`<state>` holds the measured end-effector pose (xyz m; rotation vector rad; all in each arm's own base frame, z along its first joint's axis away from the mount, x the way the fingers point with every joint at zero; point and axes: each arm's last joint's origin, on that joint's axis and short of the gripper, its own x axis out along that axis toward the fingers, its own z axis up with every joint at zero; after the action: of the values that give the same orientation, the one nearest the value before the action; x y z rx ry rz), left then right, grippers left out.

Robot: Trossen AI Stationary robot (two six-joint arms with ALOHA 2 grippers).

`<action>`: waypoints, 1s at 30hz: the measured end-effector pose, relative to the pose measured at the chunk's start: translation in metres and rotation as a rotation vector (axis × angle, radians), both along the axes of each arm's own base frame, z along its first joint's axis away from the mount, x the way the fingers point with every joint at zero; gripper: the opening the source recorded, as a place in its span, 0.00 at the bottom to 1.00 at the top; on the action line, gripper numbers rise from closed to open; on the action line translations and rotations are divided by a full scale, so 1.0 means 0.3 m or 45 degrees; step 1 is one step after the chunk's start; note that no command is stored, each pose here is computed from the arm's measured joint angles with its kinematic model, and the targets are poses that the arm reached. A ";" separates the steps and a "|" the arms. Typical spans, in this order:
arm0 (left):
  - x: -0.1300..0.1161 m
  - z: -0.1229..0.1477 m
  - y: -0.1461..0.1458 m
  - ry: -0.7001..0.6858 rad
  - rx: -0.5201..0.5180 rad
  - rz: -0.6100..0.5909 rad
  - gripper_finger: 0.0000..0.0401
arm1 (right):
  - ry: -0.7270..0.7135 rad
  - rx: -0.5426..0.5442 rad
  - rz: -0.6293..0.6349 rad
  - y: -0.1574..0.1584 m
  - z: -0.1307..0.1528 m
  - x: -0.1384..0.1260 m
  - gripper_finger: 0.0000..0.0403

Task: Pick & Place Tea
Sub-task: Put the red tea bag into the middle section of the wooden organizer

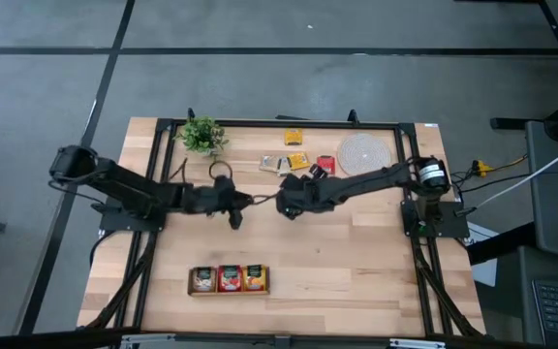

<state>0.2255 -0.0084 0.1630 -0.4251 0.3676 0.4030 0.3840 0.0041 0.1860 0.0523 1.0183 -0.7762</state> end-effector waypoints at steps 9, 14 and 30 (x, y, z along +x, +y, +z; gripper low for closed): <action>0.006 -0.028 0.069 0.073 -0.045 -0.043 0.22 | 0.153 0.265 -0.021 -0.200 -0.070 -0.053 0.30; 0.006 -0.028 0.069 0.074 -0.041 -0.038 0.22 | 0.180 0.363 -0.057 -0.315 -0.052 -0.076 0.21; -0.017 -0.065 0.051 0.238 -0.075 -0.050 0.22 | 0.301 0.475 -0.290 -0.554 -0.058 -0.206 0.01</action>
<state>0.2205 0.0069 0.1437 -0.4385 0.5699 0.3958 0.3221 -0.1621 0.1687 0.4107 1.3906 -0.8016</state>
